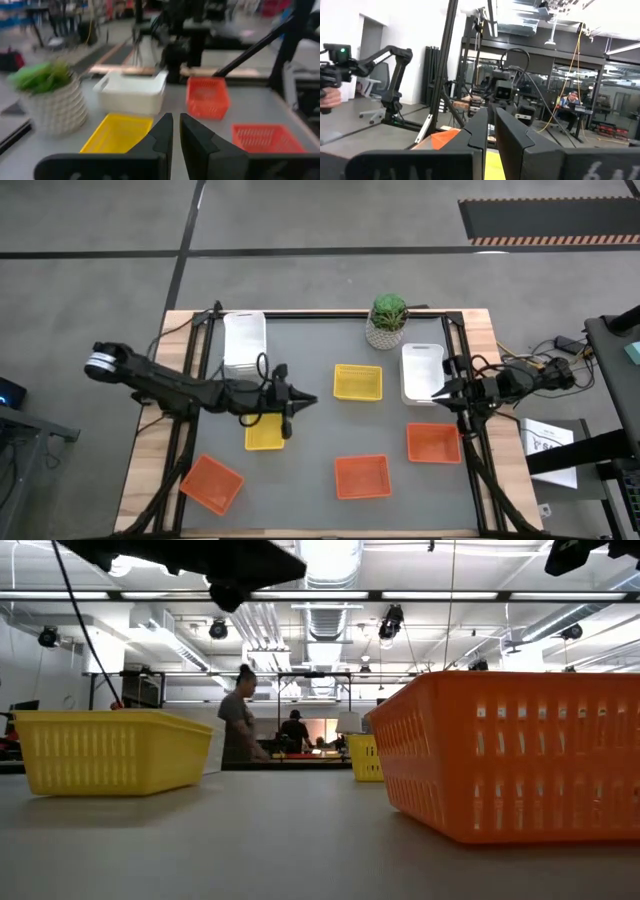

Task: Stack baskets by color
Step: Stack the middle orange bin on top of the right orange bin

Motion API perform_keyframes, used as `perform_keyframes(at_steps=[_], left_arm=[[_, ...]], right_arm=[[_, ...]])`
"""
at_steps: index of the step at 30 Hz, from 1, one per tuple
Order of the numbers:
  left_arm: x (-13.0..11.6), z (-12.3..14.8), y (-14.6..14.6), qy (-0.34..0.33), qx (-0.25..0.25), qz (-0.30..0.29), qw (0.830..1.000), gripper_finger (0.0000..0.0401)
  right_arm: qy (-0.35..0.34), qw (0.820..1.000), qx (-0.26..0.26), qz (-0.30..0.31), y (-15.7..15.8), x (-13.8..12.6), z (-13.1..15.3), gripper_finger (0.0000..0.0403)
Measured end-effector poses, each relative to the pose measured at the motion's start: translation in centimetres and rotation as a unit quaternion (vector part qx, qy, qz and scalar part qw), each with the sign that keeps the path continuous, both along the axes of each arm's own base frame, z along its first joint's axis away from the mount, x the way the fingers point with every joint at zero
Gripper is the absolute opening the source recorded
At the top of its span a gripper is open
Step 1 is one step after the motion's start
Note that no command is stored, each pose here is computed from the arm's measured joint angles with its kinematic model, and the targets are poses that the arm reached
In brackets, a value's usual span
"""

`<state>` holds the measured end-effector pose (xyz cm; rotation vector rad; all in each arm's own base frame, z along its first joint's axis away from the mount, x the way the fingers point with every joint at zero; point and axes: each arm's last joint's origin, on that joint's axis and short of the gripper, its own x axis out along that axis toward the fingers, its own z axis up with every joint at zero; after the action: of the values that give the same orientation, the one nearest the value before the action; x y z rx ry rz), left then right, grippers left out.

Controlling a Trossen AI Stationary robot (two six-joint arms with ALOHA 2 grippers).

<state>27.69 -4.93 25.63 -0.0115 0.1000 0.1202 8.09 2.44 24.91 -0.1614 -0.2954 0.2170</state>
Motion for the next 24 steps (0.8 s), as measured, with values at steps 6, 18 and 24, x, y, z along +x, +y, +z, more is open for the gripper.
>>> perform_keyframes(at_steps=[6,18,24], left_arm=[[1.9,-1.3,-1.0,-0.048,0.025,-0.012,0.998,0.0017],[2.3,-1.4,-1.1,-0.047,0.029,-0.013,0.998,0.0017],[2.3,-1.4,-1.1,-0.044,0.03,-0.012,0.999,0.0017]], right_arm=[[0.022,1.0,0.001,-0.004,0.6,1.8,-0.1,0.0027],[0.155,0.985,0.072,0.01,1.9,6.0,-2.6,0.0027],[0.197,0.975,0.106,0.011,2.2,6.9,-2.8,0.0027]])
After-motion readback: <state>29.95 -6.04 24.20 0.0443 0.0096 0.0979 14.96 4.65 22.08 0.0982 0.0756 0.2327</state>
